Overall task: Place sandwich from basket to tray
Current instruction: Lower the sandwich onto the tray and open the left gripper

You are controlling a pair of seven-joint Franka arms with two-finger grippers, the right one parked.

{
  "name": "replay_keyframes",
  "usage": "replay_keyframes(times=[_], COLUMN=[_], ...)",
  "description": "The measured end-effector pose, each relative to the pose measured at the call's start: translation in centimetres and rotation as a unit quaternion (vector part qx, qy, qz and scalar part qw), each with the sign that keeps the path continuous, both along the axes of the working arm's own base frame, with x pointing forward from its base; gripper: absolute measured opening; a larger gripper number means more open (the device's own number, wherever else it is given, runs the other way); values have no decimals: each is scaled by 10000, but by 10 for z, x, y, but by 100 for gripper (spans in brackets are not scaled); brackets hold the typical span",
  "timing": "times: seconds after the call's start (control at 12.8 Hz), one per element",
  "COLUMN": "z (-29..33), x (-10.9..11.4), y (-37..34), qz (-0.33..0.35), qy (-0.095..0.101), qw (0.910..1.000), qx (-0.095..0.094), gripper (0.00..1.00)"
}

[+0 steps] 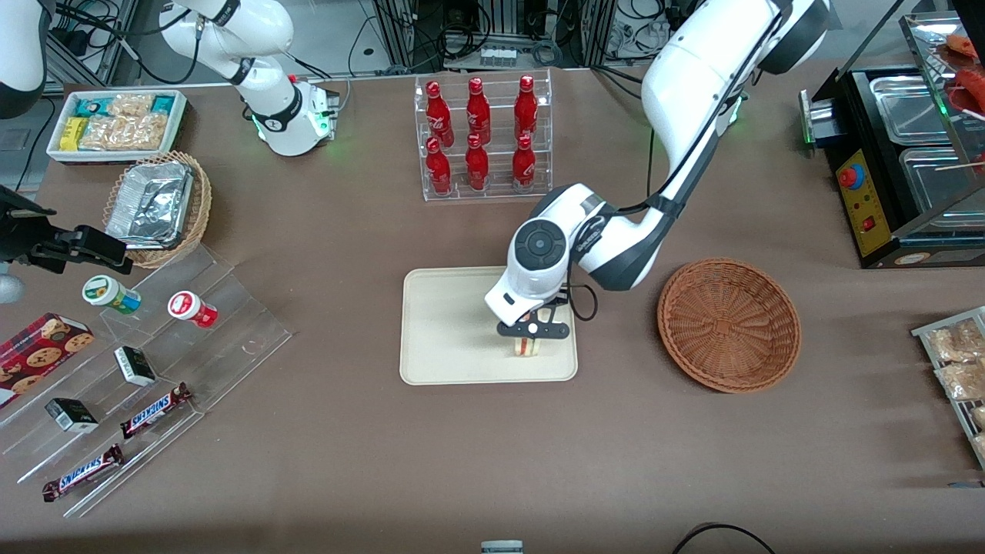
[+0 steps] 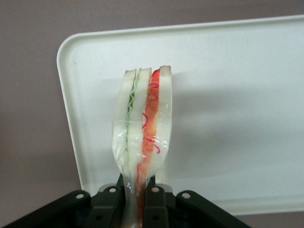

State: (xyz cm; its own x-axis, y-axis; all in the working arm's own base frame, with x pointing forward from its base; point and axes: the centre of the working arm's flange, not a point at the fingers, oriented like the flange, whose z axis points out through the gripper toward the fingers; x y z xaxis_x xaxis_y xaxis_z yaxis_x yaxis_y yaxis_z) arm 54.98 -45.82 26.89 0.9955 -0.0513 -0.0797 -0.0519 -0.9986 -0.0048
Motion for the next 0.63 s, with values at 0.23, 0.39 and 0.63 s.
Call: replay_keyframes(times=[0.23,0.39,0.63], z=[-17,-25,-30], x=[4,6,6], y=[-2,-2,-5], qz=[37,19,8], qy=[45,34,31], qw=[10000,10000,9999], qx=[35,89,107], gripper=[15,15,16])
